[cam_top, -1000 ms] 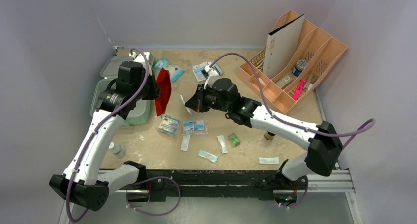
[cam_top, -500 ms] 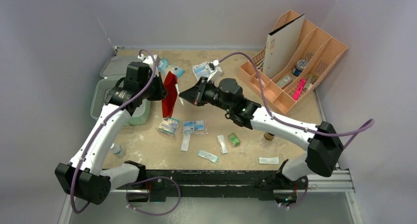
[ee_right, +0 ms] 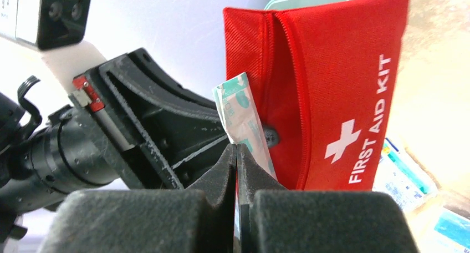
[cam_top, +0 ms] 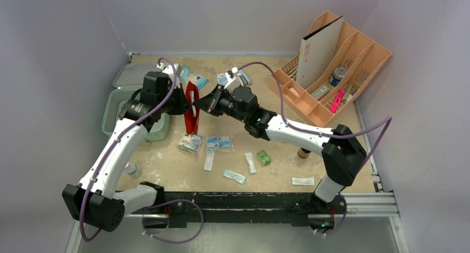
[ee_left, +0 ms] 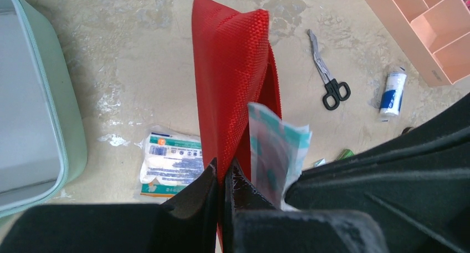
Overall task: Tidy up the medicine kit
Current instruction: Place the medical item at the medicine pouch.
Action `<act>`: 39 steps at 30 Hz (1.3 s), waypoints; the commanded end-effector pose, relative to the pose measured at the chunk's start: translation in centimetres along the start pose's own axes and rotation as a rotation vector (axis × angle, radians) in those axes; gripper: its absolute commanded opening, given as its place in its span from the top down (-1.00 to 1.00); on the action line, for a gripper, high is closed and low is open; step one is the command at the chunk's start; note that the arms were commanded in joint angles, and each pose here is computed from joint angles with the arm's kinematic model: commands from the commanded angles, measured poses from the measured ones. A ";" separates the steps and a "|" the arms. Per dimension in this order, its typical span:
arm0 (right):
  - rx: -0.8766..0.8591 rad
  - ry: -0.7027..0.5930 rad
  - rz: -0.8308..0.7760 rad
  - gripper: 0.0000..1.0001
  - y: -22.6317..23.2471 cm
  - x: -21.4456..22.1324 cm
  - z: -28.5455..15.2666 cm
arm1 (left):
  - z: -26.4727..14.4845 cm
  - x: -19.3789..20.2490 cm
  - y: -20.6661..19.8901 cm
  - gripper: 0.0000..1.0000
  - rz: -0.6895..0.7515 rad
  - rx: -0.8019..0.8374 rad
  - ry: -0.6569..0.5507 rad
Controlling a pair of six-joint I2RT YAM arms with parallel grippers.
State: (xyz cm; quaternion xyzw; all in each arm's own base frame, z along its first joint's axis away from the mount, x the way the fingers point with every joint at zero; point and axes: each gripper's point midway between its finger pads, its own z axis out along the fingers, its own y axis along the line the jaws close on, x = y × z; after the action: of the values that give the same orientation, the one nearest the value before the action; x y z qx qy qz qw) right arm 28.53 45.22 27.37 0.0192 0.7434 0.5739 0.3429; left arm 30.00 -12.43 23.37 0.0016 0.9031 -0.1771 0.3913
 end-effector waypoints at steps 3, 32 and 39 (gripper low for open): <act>0.022 -0.134 0.003 1.00 0.9 -3.1 0.9 | -0.3 -1.1 -1.2 1.00 -0.017 0.054 -0.054; 0.085 0.046 -0.321 0.55 1.7 -0.8 -0.6 | -0.2 -1.3 0.4 1.00 0.003 -0.028 -0.058; 0.208 0.229 -0.560 0.41 -3.1 2.0 -7.6 | 0.0 -0.5 0.8 1.00 0.019 -0.040 -0.034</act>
State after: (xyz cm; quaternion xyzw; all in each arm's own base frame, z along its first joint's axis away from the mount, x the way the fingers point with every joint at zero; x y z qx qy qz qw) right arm 26.68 41.96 25.87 -0.1193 0.8001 0.4320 0.3988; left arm 30.40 -12.02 23.49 -0.0112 0.9014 -0.1674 0.3990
